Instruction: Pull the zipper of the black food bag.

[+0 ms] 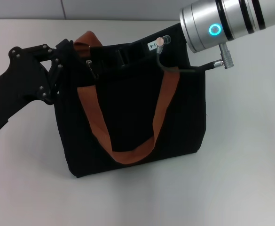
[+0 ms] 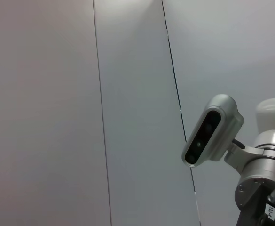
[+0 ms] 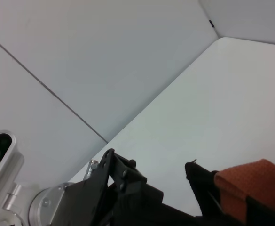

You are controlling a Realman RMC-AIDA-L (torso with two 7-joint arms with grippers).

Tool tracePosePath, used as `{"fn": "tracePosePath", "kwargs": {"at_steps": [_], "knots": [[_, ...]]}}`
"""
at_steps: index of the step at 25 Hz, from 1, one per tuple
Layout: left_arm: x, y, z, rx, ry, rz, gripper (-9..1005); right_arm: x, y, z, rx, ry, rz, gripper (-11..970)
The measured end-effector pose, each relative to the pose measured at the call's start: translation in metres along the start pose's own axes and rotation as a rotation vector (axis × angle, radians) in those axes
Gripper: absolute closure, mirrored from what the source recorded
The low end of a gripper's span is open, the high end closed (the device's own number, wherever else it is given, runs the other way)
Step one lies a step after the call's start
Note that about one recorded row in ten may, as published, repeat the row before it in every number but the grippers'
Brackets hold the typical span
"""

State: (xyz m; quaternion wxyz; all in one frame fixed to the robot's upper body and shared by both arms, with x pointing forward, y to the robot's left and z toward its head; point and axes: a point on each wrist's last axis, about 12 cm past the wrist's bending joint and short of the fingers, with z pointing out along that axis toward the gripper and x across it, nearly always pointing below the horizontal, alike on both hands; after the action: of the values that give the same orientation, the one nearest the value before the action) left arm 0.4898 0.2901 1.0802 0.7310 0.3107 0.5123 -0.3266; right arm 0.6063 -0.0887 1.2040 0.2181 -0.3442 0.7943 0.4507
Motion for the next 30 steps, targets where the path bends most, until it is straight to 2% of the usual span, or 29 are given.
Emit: {"fn": "tracePosePath", "kwargs": {"at_steps": [10, 21, 24, 30], "knots": [[0.0001, -0.0003, -0.0006, -0.001, 0.0, -0.001, 917, 0.0019, -0.0022, -0.0043, 0.004, -0.001, 0.005, 959], [0.0005, -0.0004, 0.003, 0.005, -0.006, -0.009, 915, 0.0006, 0.0018, -0.0004, -0.006, 0.01, -0.034, 794], [0.0005, -0.0003, 0.0032, 0.005, -0.007, -0.009, 914, -0.0004, 0.0032, -0.0004, -0.01, 0.007, -0.042, 702], [-0.0016, -0.001, 0.0037, 0.016, -0.023, -0.017, 913, -0.0008, 0.002, -0.0004, -0.008, -0.003, -0.044, 705]]}}
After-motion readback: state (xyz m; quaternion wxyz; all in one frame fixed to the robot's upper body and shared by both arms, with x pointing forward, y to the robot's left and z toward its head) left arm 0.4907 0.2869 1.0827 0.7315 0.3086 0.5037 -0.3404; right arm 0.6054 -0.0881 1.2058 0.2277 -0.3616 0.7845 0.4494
